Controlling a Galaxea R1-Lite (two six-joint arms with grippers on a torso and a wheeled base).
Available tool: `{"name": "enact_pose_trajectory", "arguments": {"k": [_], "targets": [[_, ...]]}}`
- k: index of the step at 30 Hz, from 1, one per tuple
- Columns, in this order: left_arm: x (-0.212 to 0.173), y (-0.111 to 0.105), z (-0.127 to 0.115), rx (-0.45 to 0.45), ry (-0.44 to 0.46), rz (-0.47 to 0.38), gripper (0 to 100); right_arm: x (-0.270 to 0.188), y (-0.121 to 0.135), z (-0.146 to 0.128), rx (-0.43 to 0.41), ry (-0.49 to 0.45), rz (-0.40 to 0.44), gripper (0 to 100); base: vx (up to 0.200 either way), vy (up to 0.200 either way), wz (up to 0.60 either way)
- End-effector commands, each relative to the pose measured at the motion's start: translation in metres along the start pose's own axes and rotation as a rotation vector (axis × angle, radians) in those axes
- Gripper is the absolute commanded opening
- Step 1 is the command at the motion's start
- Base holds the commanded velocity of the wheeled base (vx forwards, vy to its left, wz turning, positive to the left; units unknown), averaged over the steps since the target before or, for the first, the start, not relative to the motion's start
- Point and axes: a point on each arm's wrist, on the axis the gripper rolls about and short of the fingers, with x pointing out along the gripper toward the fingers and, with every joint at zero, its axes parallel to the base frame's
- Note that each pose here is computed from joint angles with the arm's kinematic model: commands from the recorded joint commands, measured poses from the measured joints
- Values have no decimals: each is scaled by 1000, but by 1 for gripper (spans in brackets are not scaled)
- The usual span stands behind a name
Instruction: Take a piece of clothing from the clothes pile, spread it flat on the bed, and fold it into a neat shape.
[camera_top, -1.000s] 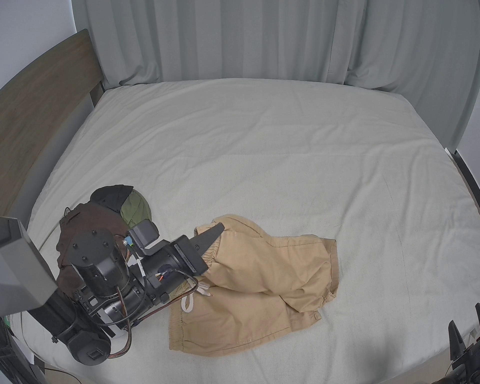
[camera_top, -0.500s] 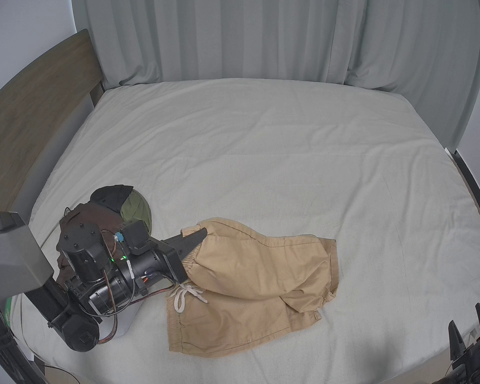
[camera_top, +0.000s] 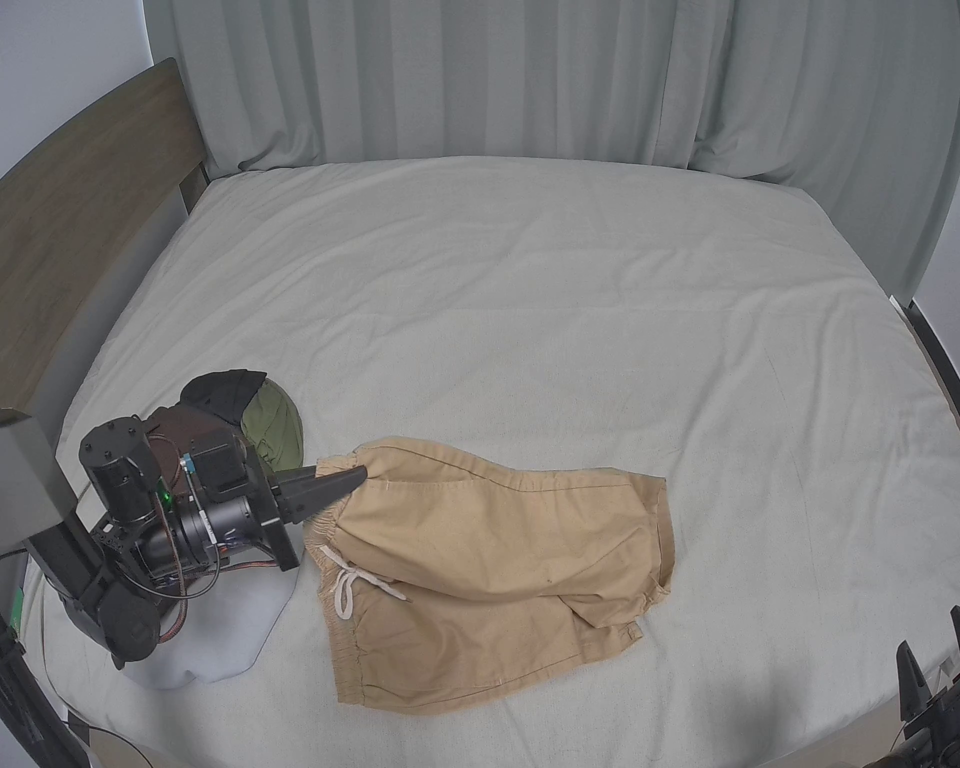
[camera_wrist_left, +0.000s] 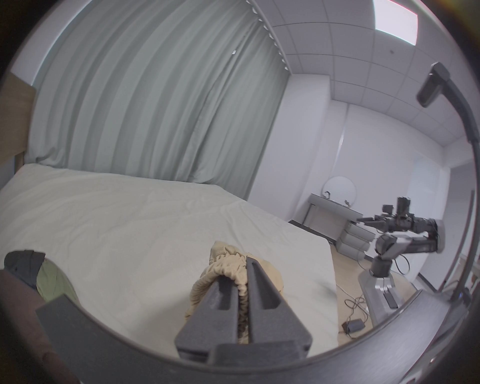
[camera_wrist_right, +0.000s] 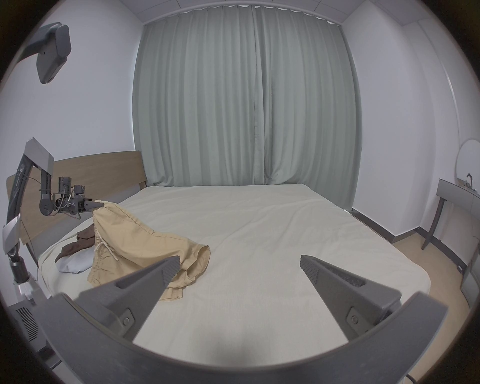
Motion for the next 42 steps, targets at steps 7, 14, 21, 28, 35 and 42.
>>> {"name": "enact_pose_trajectory", "arguments": {"k": [7,14,21,28,35,42], "targets": [[-16,24,-16,88,39,14,0,0,0,-5,-6,2,2,100,0,0,0],[-18,35,-30,96,63,-16,0,0,0,-5,-12,2,6,100,0,0,0],[-20,37,-32,92,69,-9,0,0,0,-5,-14,0,6,100,0,0,0],[-19,42,-29,110,55,-1,0,0,0,-5,-11,0,6,100,0,0,0],[-18,43,-32,99,63,-3,0,0,0,-5,-9,2,5,100,0,0,0],[-18,44,-34,95,66,0,0,0,0,-5,-38,0,20,100,0,0,0]]}}
